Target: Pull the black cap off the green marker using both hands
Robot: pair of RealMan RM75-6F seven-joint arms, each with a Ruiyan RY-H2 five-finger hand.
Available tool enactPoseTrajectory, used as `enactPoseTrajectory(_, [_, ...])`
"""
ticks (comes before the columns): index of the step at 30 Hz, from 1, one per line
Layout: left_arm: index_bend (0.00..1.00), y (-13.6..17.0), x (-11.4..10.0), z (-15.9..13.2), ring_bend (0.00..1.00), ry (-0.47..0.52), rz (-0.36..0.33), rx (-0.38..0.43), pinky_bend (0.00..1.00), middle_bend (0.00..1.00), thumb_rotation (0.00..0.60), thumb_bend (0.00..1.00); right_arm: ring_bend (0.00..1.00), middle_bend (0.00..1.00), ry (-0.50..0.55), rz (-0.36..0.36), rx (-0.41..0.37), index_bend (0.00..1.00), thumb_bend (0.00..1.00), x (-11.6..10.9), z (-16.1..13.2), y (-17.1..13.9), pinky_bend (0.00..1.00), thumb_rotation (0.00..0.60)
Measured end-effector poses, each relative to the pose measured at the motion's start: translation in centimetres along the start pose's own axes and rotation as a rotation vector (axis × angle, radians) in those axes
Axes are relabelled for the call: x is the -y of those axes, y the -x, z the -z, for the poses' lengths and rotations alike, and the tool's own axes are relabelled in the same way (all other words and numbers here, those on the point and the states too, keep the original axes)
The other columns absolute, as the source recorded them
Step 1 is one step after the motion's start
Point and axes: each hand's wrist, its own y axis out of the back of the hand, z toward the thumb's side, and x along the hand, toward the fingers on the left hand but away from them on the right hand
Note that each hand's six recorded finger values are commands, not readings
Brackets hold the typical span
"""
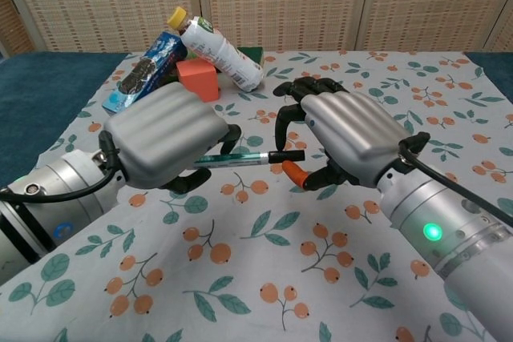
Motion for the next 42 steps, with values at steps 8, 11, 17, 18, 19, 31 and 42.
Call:
enactPoseTrajectory(8, [0.73,0.0,-0.1,0.0,0.84,0.002,-0.002,0.000,0.98,0.85,0.600,0.41,0.00,0.08,-0.002,-0.010,0.003,0.52,0.30,0.2,0.1,0.0,0.00,0.600])
enactPoseTrajectory(11, [0.73,0.0,-0.1,0.0,0.84,0.003,-0.002,-0.001,0.98,0.85,0.600,0.41,0.00,0.08,0.000,-0.009,0.008,0.57,0.30,0.2,0.1,0.0,0.00,0.600])
enactPoseTrajectory(17, [0.73,0.0,-0.2,0.0,0.84,0.006,-0.007,0.000,0.98,0.85,0.600,0.41,0.00,0.11,-0.003,-0.014,0.018,0.66,0.36,0.3,0.1,0.1,0.00,0.600])
enactPoseTrajectory(18, [0.73,0.0,-0.2,0.1,0.84,0.006,-0.007,0.000,0.98,0.85,0.600,0.41,0.00,0.11,-0.002,-0.015,0.019,0.68,0.38,0.3,0.2,0.1,0.00,0.600])
enactPoseTrajectory(19, [0.73,0.0,-0.2,0.1,0.84,0.006,-0.009,0.000,0.98,0.85,0.600,0.41,0.00,0.12,-0.002,-0.016,0.022,0.69,0.40,0.3,0.2,0.1,0.00,0.600])
enactPoseTrajectory(31, [0.74,0.0,-0.4,0.4,0.84,0.027,-0.020,0.000,0.99,0.86,0.600,0.44,0.00,0.17,0.011,-0.037,0.044,0.84,0.54,0.6,0.4,0.2,0.00,0.600])
enactPoseTrajectory(42, [0.74,-0.1,-0.1,1.1,0.84,0.024,-0.018,-0.017,0.99,0.86,0.600,0.44,0.00,0.18,0.009,-0.017,0.060,0.86,0.55,0.0,1.1,0.2,0.00,0.600])
